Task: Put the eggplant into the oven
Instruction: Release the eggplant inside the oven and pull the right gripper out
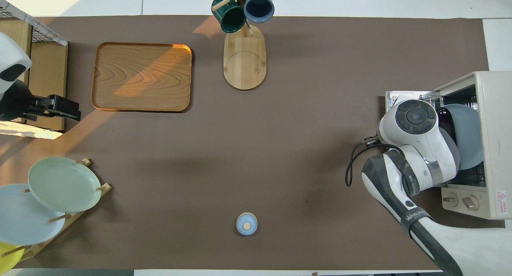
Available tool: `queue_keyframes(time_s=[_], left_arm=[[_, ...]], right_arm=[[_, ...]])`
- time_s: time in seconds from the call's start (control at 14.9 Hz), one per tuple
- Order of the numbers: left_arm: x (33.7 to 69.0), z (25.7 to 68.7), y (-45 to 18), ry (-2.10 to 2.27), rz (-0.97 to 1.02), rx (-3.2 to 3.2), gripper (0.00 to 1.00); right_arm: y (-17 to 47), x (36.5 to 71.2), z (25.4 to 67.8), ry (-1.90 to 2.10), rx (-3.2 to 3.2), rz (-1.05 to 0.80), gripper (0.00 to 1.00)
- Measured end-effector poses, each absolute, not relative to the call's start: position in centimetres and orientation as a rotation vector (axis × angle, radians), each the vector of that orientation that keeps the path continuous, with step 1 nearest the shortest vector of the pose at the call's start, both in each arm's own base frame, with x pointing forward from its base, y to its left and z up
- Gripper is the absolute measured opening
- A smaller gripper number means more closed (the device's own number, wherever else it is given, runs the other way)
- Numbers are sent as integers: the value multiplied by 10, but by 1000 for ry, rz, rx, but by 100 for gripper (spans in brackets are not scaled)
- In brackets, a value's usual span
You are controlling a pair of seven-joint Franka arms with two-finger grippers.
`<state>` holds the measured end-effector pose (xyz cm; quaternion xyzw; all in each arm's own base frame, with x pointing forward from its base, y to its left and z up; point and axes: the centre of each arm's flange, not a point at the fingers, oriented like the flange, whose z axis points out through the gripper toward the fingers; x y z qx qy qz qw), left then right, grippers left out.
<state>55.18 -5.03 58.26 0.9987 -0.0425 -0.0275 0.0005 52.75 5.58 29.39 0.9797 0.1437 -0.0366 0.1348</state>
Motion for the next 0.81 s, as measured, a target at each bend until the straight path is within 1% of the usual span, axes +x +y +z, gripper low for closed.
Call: queue_keyframes(time_s=[0.2, 0.34, 0.54, 0.81], left_arm=[[552, 583, -50, -134, -86, 3137, 100], [552, 583, -50, -134, -86, 3137, 100], [552, 583, -50, -134, -86, 3137, 100], [552, 583, -50, -134, -86, 3137, 100]], right_arm=[[63, 526, 294, 488, 2781, -117, 1], [67, 529, 303, 494, 2758, -155, 1], [68, 536, 331, 552, 2714, -225, 1], [51, 536, 382, 570, 2687, -244, 1]])
